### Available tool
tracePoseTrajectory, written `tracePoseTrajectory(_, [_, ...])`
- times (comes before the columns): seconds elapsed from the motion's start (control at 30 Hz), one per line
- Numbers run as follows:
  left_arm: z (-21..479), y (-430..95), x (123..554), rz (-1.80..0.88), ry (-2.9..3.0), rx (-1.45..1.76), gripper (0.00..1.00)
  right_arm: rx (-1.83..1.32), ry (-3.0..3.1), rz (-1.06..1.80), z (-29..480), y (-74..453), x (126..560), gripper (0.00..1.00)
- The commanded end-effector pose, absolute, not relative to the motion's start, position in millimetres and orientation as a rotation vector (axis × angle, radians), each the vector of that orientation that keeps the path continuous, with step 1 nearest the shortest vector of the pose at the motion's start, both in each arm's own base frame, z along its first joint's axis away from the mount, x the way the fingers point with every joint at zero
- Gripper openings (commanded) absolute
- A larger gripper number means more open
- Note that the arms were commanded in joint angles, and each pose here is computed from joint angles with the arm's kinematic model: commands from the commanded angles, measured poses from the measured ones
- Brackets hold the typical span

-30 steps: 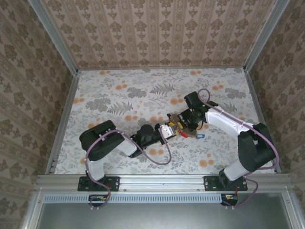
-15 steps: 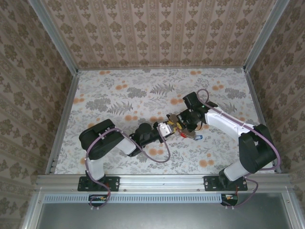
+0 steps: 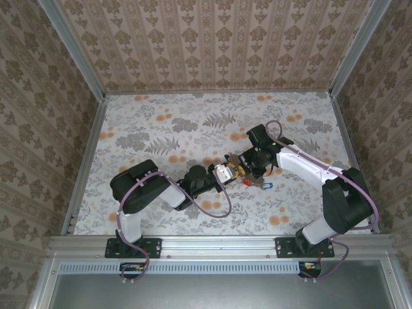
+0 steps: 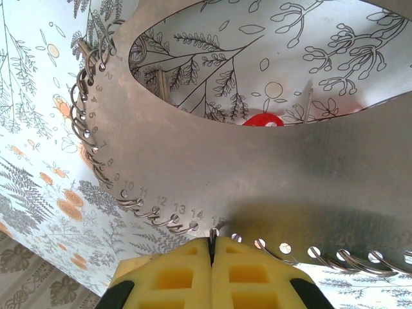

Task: Put the keys on the keyring

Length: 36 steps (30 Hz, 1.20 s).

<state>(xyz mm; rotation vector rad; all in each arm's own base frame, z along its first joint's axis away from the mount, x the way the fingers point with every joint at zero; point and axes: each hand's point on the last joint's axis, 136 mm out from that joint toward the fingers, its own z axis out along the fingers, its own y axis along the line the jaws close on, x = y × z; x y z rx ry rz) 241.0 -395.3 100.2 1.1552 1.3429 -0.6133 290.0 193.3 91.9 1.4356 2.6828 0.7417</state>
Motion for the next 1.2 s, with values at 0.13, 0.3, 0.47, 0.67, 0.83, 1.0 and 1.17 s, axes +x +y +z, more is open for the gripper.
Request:
tracePoseTrajectory(0.13, [94.6,-406.7,238.7,-0.697,1.381,1.178,0.27,1.431,2.661,0.813,107.4,202.7,294.7,0.00])
tracePoseTrajectory(0.3, [94.4,-405.6,235.9,-0.709,1.382,1.178,0.31,1.427,2.649,0.789,108.2,198.9,295.1,0.00])
tracePoseTrajectory(0.47, [95.4,-402.0,232.3,-0.719,1.376,1.171,0.32,1.412,2.639,0.785,110.1,197.4,296.5,0.00])
tracePoseTrajectory(0.67, [97.5,-404.4,229.0,-0.737,1.356,1.166,0.33,1.401,2.611,0.762,114.0,191.7,297.9,0.00])
tracePoseTrajectory(0.83, [99.1,-402.1,224.9,-0.723,1.344,1.164,0.35,1.382,2.586,0.729,117.1,185.2,299.7,0.00])
tracePoseTrajectory(1.0, [97.5,-406.2,217.9,-0.737,1.336,1.183,0.36,1.369,2.575,0.743,121.6,186.2,301.6,0.00])
tracePoseTrajectory(1.17, [97.3,-407.3,224.2,-0.728,1.349,1.161,0.36,1.373,2.587,0.757,119.0,188.4,297.3,0.00])
